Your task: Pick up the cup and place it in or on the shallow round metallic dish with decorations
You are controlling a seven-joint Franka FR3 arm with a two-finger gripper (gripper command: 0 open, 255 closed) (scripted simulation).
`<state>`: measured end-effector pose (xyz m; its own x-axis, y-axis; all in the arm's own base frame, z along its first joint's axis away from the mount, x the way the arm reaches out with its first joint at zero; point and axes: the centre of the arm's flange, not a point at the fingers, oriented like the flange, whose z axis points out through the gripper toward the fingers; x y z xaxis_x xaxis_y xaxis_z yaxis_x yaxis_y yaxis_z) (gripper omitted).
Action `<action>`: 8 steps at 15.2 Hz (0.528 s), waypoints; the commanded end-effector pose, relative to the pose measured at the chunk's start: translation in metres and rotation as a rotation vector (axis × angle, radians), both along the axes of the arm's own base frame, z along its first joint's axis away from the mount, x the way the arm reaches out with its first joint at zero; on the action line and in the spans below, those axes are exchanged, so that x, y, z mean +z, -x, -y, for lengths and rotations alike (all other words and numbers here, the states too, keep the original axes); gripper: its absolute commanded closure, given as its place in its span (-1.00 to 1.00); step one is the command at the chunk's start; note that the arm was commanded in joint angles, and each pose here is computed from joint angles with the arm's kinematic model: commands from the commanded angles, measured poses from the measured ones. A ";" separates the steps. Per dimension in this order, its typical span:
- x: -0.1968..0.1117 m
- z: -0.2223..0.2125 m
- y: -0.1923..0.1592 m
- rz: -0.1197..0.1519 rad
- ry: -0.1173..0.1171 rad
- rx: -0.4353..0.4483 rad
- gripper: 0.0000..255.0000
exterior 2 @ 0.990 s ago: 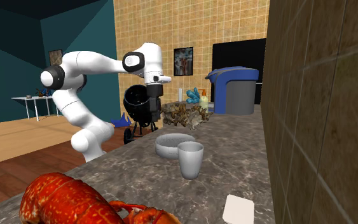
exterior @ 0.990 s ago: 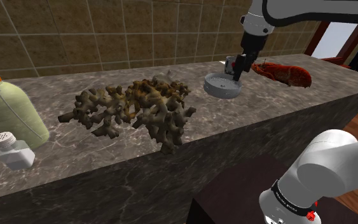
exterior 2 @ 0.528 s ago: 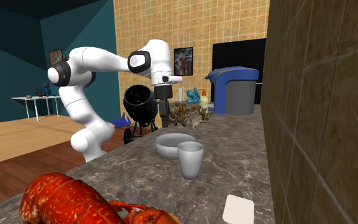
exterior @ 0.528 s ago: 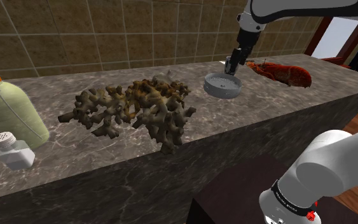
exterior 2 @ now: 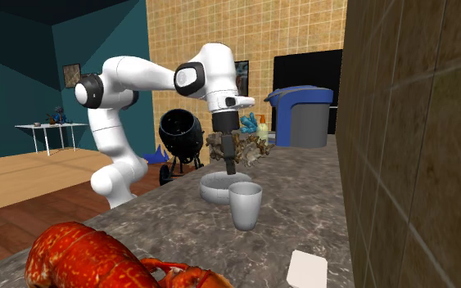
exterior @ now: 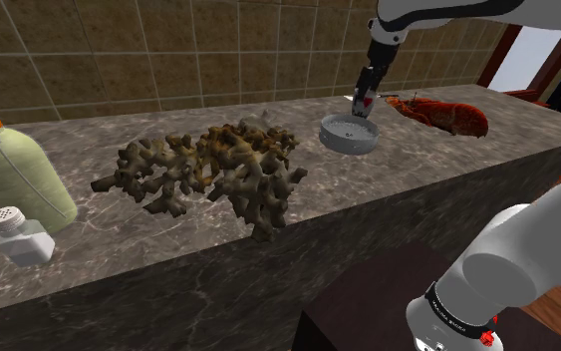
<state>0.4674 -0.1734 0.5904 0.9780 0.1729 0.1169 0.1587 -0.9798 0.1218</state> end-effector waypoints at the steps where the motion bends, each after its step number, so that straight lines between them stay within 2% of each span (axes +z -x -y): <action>1: -0.001 0.020 -0.018 0.009 0.001 0.004 -1.00; 3: -0.001 0.039 -0.034 0.016 0.000 0.008 -1.00; 8: -0.027 0.041 -0.038 0.016 0.000 0.008 -1.00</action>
<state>0.5047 -0.2145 0.5689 0.9747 0.1802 0.1325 0.1641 -0.9786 0.1244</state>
